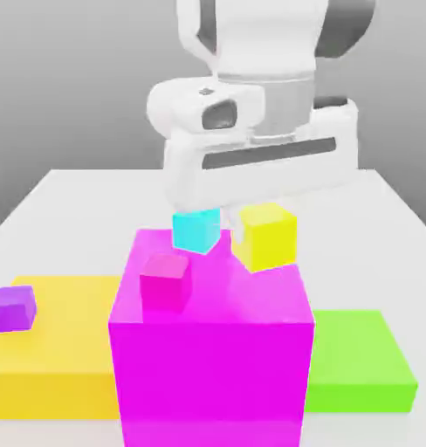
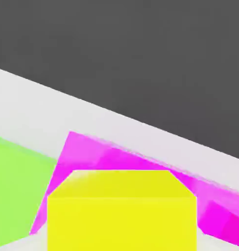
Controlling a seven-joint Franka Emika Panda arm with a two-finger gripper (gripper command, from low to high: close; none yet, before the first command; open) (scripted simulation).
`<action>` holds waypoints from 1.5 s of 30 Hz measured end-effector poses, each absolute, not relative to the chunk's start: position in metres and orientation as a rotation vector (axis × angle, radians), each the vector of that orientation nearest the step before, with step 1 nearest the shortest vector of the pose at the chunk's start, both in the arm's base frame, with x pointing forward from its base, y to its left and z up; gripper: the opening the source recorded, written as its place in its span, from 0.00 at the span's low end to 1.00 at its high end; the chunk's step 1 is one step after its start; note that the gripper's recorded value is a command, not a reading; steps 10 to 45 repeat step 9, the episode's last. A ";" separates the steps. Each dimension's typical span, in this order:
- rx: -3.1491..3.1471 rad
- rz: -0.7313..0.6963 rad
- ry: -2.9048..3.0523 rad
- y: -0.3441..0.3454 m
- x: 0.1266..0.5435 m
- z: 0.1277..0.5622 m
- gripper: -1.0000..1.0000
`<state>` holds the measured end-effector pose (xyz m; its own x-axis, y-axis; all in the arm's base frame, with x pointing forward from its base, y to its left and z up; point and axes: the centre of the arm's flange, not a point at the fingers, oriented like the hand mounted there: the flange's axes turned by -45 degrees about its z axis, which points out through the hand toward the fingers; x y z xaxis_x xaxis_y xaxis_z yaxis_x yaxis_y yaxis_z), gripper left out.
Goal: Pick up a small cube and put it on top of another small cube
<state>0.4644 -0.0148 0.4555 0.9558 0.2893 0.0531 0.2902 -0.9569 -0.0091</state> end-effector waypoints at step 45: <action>-3.117 -0.002 -0.338 -0.052 0.459 0.404 1.00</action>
